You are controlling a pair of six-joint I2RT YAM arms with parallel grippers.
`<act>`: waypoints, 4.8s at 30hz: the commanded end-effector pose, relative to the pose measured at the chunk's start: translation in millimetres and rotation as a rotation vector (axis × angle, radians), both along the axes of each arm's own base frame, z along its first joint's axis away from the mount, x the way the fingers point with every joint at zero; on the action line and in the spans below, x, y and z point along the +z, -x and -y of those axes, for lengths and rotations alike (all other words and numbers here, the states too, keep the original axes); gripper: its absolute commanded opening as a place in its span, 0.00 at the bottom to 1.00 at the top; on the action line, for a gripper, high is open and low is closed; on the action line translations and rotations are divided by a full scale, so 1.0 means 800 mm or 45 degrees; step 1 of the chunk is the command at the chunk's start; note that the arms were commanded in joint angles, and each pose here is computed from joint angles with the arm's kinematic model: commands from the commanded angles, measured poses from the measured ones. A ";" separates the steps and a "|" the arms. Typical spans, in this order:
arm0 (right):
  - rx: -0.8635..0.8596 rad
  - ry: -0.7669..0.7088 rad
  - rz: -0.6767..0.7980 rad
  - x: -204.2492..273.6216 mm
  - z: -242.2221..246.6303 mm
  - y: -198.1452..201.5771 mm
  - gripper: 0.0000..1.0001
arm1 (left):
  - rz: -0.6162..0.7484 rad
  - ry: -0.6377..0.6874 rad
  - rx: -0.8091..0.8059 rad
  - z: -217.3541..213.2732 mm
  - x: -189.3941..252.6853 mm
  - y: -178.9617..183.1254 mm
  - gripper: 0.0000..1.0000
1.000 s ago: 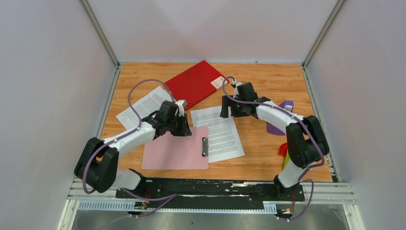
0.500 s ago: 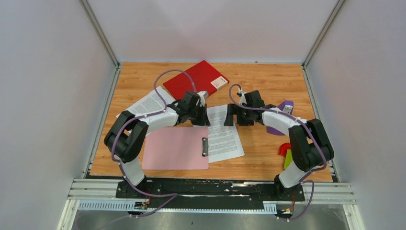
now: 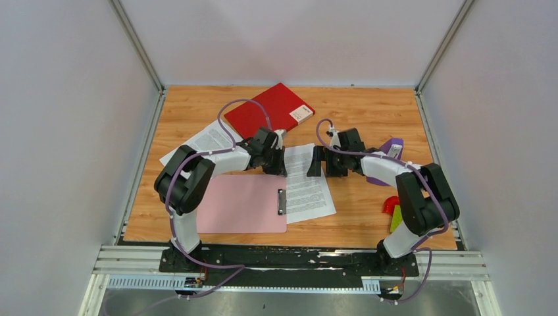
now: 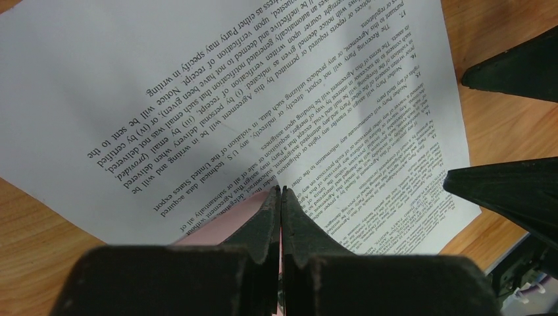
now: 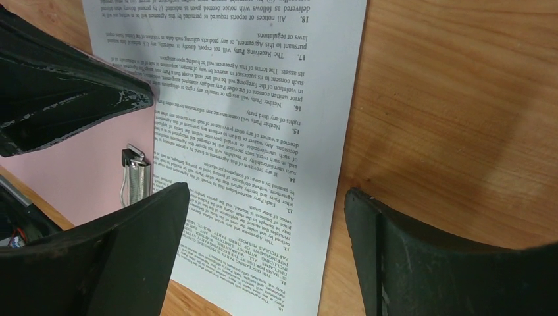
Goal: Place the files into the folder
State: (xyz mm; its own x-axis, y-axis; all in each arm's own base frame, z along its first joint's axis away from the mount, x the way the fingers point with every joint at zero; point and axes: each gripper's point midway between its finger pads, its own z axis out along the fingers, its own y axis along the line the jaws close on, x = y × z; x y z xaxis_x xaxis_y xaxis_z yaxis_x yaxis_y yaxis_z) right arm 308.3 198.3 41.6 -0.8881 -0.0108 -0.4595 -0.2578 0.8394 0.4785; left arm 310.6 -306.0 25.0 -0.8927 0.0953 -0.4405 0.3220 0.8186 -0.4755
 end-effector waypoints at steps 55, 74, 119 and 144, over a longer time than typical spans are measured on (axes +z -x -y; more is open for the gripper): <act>-0.603 -0.090 -0.405 -0.003 0.063 0.160 0.81 | 0.002 -0.035 -0.032 -0.008 -0.027 0.026 0.00; -0.728 -0.639 -0.056 0.034 0.022 0.117 0.82 | -0.017 0.001 -0.032 -0.007 -0.034 0.035 0.00; 0.090 -0.149 0.613 0.205 0.006 0.060 0.00 | 0.780 0.070 -0.794 0.018 0.269 0.022 0.59; 1.174 -0.655 0.980 0.404 -0.021 0.275 0.00 | 1.259 0.434 -1.169 -0.030 0.376 0.149 1.00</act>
State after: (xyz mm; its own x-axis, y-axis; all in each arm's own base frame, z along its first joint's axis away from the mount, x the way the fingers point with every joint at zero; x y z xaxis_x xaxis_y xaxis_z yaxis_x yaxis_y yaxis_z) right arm 117.8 219.7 346.6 -0.2223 -0.1396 -0.9649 -0.9730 0.0947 0.2105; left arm 208.8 -272.6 310.7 0.0890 0.3371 -0.9373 0.9830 0.1220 0.1372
